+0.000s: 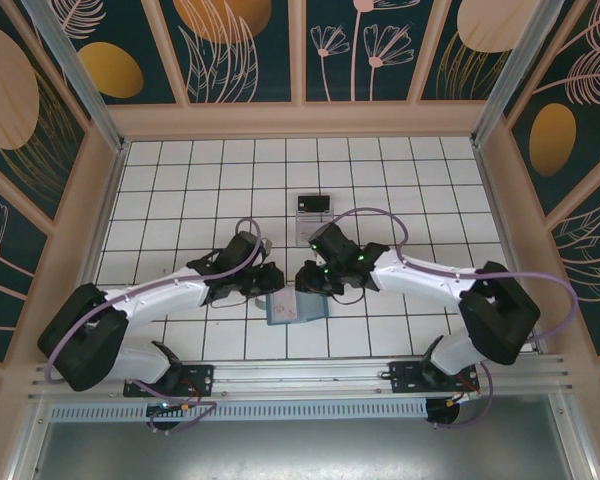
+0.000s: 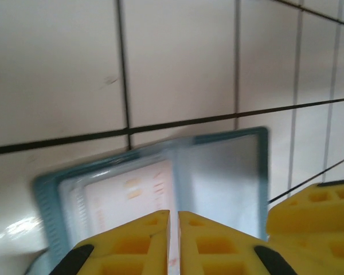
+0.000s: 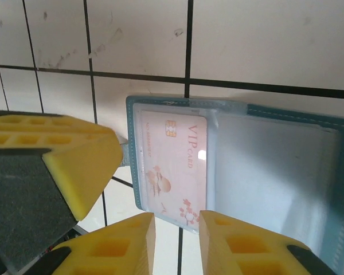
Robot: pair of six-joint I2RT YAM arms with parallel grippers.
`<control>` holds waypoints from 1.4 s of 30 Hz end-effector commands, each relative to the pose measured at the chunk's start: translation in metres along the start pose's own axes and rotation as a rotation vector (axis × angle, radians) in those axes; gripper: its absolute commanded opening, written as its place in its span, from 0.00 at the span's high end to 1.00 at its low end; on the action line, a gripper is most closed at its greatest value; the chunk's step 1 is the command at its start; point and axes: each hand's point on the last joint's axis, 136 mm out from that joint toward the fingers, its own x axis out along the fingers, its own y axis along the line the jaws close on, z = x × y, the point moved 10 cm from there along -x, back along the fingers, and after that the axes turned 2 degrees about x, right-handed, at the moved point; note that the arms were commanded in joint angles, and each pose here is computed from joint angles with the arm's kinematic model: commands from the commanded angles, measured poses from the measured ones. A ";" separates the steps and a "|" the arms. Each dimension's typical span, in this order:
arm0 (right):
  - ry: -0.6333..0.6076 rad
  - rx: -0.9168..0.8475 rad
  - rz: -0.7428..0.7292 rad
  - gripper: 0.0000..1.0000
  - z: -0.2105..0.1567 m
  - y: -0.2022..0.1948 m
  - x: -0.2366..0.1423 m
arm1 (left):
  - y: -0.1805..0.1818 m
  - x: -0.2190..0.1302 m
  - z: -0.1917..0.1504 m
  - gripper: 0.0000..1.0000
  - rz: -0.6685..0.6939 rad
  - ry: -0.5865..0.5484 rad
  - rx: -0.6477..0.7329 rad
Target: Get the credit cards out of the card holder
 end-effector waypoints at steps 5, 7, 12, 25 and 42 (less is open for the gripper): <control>0.054 -0.040 0.074 0.77 0.011 0.013 0.022 | 0.024 0.000 -0.014 0.86 0.074 0.030 -0.020; 0.065 -0.043 0.071 0.77 0.012 0.013 0.026 | 0.025 0.002 -0.015 0.86 0.079 0.038 -0.019; 0.079 -0.039 0.044 0.77 0.013 0.007 0.034 | 0.028 0.005 -0.016 0.85 0.103 0.048 -0.017; 0.105 -0.024 -0.004 0.78 0.007 -0.014 0.047 | 0.039 0.014 -0.022 0.85 0.158 0.094 -0.016; 0.139 -0.011 -0.049 0.79 0.000 -0.030 0.062 | 0.049 0.019 -0.027 0.85 0.213 0.121 -0.017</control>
